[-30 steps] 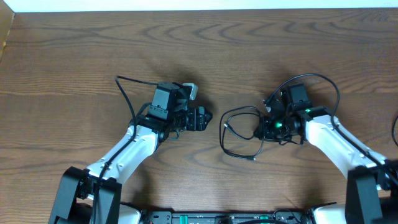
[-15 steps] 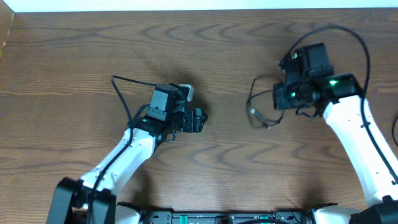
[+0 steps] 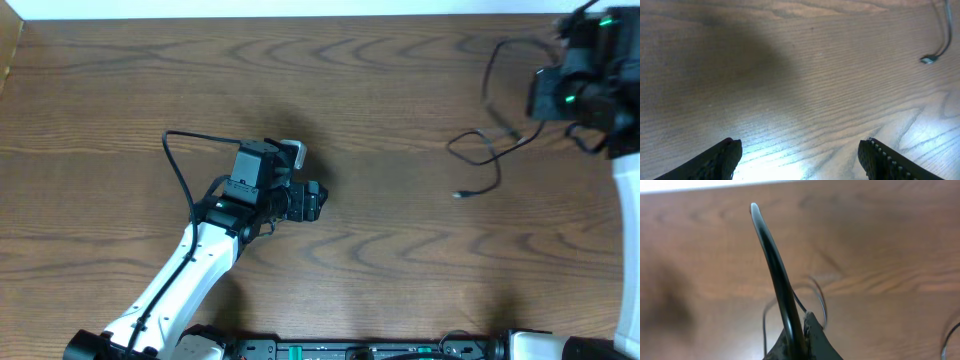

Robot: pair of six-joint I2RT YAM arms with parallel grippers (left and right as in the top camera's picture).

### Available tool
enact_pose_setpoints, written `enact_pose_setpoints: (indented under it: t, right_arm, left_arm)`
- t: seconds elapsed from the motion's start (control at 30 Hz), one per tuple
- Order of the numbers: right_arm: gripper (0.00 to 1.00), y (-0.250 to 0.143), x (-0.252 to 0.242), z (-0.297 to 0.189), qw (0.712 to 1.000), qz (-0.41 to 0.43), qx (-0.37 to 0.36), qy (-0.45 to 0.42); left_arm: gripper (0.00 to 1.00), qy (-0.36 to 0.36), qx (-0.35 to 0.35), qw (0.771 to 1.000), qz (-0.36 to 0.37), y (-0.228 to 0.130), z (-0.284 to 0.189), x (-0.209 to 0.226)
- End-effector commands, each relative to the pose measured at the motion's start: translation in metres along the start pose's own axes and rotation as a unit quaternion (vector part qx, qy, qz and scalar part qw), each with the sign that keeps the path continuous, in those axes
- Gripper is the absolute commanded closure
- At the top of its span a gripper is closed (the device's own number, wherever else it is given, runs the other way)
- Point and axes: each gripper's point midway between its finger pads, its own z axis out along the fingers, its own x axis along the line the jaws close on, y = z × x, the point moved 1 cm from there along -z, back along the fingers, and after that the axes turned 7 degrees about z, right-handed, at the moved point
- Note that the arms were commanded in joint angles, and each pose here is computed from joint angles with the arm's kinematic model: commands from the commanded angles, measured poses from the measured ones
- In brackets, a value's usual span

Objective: Untangle cables

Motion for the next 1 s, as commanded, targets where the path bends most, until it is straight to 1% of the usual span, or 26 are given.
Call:
enact_pose_setpoints:
  t: [0.0, 0.07, 0.17, 0.27, 0.37, 0.53, 0.57, 0.67, 0.77, 0.83, 0.9, 0.97]
  right_arm:
    - [0.99, 0.03, -0.014, -0.026, 0.999, -0.003, -0.054, 0.004]
    - [0.99, 0.039, -0.014, -0.028, 0.997, -0.006, -0.067, 0.029]
    - [0.99, 0.047, -0.016, -0.024, 0.997, -0.002, -0.07, 0.041]
    - [0.99, 0.052, -0.013, -0.011, 0.996, -0.027, -0.064, 0.048]
    - [0.99, 0.063, -0.017, 0.005, 0.996, -0.044, -0.068, 0.043]
    - [0.99, 0.086, -0.05, 0.05, 0.996, -0.045, -0.071, -0.006]
    - [0.99, 0.09, -0.058, 0.064, 0.996, -0.053, -0.067, -0.015]
    - [0.99, 0.097, -0.094, 0.101, 0.996, -0.04, -0.051, -0.065]
    - [0.99, 0.1, -0.143, 0.137, 0.99, -0.035, -0.029, -0.134]
    - [0.99, 0.103, -0.177, 0.154, 0.984, -0.023, -0.021, -0.178]
    - [0.99, 0.104, -0.209, 0.169, 0.98, -0.008, -0.017, -0.2]
    - [0.99, 0.105, -0.234, 0.173, 0.976, 0.009, -0.015, -0.216]
  left_arm:
    - [0.2, -0.005, 0.004, 1.0, 0.003, -0.003, -0.002, -0.001]
    - [0.2, -0.021, 0.007, 1.0, 0.003, -0.004, -0.002, -0.006]
    - [0.2, -0.026, 0.007, 1.0, 0.005, -0.004, -0.002, -0.008]
    - [0.2, -0.026, 0.006, 0.999, 0.025, -0.004, -0.002, -0.008]
    - [0.2, -0.026, 0.006, 0.999, 0.029, -0.004, -0.002, -0.008]
    - [0.2, -0.026, 0.007, 0.999, 0.028, -0.004, -0.002, -0.008]
    - [0.2, -0.026, 0.007, 0.999, 0.028, -0.005, -0.002, -0.008]
    - [0.2, -0.026, 0.006, 0.999, 0.029, -0.004, -0.002, -0.009]
    - [0.2, -0.03, 0.0, 0.999, 0.036, -0.001, -0.002, -0.012]
    - [0.14, -0.033, -0.004, 0.999, 0.041, 0.0, -0.001, -0.016]
    - [0.04, -0.028, -0.005, 0.998, 0.048, 0.001, 0.0, -0.018]
    - [0.02, -0.017, -0.003, 0.999, 0.051, -0.001, 0.002, -0.019]
